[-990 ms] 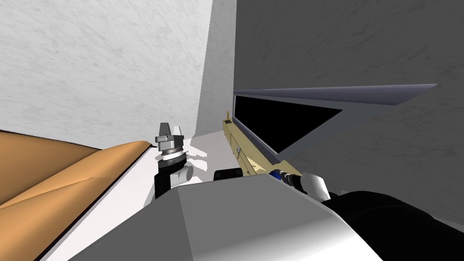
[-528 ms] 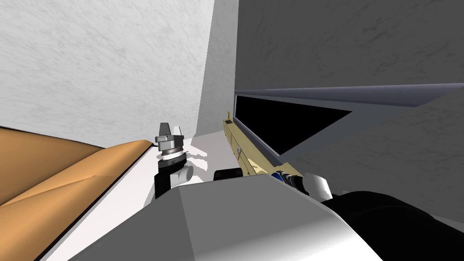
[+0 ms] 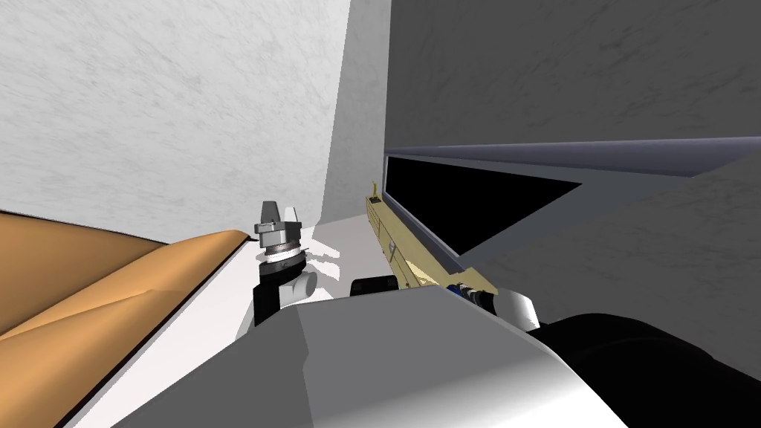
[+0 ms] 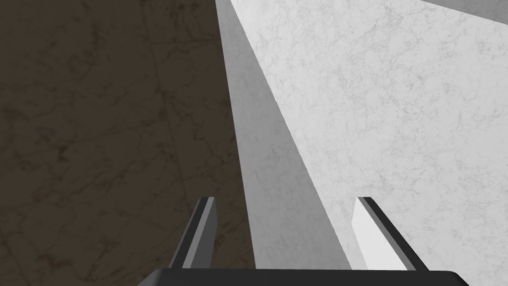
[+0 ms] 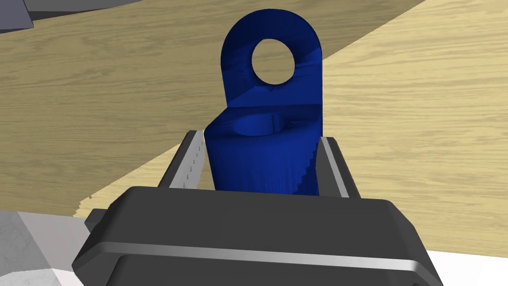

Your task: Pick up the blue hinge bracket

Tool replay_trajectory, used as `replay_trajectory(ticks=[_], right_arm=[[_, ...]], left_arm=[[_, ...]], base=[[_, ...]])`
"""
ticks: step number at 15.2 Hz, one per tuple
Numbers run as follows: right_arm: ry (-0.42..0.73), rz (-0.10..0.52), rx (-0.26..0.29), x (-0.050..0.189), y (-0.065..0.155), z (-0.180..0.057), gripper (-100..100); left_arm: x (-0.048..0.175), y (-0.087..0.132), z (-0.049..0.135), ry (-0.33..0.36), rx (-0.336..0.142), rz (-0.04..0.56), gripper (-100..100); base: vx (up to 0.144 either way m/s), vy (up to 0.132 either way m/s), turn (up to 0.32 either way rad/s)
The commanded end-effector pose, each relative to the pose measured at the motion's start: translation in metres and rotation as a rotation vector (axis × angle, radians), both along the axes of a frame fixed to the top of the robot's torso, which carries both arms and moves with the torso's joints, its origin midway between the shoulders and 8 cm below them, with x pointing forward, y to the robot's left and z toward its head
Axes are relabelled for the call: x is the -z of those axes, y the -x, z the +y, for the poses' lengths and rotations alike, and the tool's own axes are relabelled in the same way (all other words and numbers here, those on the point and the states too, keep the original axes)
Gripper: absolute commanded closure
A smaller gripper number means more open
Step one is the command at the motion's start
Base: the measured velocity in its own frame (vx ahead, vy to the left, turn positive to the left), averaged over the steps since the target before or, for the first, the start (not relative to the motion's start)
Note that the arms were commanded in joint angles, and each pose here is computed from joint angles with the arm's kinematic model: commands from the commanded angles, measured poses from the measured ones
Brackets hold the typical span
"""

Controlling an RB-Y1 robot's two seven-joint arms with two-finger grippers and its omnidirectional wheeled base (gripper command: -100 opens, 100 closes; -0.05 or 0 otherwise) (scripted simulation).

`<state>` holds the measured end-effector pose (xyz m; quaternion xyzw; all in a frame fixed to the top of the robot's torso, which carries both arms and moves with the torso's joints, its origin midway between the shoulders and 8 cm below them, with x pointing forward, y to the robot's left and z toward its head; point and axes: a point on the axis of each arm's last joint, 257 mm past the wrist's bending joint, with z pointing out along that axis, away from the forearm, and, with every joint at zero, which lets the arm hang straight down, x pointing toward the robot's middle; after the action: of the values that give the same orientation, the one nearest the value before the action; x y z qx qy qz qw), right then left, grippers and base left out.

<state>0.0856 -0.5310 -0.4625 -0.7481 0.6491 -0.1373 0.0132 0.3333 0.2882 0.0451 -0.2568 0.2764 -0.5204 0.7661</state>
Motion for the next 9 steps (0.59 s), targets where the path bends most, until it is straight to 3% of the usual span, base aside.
replay_trajectory(ticks=[1, 9], right_arm=[[0.000, 0.000, 0.000, 0.000, 0.000, 0.000, 100], [0.002, 0.008, 0.007, -0.018, -0.006, -0.006, 100]], left_arm=[[0.000, 0.000, 0.000, 0.000, 0.000, 0.000, 0], [0.000, 0.000, 0.000, 0.000, 0.000, 0.000, 0]], base=[[0.000, 0.000, 0.000], [-0.011, -0.003, 0.014]])
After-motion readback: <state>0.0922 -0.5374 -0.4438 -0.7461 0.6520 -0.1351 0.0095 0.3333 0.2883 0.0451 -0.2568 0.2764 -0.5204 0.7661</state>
